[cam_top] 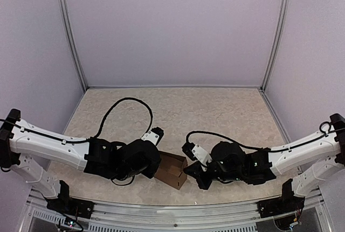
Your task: Fold the paper box
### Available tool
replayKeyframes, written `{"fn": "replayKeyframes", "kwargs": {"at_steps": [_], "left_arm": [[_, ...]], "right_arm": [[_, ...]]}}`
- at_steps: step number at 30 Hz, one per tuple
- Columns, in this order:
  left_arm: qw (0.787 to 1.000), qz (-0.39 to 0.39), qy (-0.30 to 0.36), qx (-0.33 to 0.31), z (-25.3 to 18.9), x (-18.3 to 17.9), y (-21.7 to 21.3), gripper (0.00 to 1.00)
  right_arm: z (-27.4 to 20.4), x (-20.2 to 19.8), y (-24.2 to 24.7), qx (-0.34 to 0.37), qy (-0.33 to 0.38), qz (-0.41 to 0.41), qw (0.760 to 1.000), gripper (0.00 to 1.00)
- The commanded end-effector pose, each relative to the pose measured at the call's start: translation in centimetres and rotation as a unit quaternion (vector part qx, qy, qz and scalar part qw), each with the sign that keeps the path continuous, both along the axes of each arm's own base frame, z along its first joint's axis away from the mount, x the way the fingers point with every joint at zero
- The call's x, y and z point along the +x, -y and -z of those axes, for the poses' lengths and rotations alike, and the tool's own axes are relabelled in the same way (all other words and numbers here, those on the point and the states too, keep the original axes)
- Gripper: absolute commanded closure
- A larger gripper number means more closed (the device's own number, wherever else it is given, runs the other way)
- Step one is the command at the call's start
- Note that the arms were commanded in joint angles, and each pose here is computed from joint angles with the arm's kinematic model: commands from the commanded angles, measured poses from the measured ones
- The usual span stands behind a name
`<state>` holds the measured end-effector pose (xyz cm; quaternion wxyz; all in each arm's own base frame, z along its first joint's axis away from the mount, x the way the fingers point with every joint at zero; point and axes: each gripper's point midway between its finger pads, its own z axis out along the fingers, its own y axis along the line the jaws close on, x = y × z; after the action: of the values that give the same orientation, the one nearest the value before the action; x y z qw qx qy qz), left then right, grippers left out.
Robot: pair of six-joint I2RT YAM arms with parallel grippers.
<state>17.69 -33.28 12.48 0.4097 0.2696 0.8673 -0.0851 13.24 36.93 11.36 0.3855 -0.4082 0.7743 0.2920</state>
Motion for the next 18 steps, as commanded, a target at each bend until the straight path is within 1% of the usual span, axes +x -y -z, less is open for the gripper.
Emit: {"fn": "replayKeyframes", "kwargs": {"at_steps": [1, 7, 12, 16, 18], "left_arm": [[0.995, 0.046, -0.067, 0.063, 4.0, -2.8, -0.4, 1.0], [0.995, 0.037, -0.063, 0.068, 4.1, -2.7, -0.7, 1.0], [0.996, 0.012, -0.064, 0.068, 4.0, -2.4, -1.2, 1.0], [0.995, -0.015, -0.067, 0.073, 3.8, -2.1, -1.6, 1.0], [0.994, -0.026, -0.069, 0.076, 3.8, -2.0, -1.7, 1.0]], "right_arm": [[0.3, 1.0, 0.0, -0.018, 0.005, 0.035, 0.999, 1.0], [-0.2, 0.7, 0.6, -0.019, 0.004, 0.034, 0.999, 1.0], [-1.0, 0.5, 1.7, -0.013, 0.003, 0.041, 0.999, 1.0], [-1.9, 0.2, 2.5, -0.005, -0.002, 0.045, 0.999, 0.9], [-2.5, -0.1, 2.7, 0.001, -0.007, 0.044, 0.999, 0.86]]}}
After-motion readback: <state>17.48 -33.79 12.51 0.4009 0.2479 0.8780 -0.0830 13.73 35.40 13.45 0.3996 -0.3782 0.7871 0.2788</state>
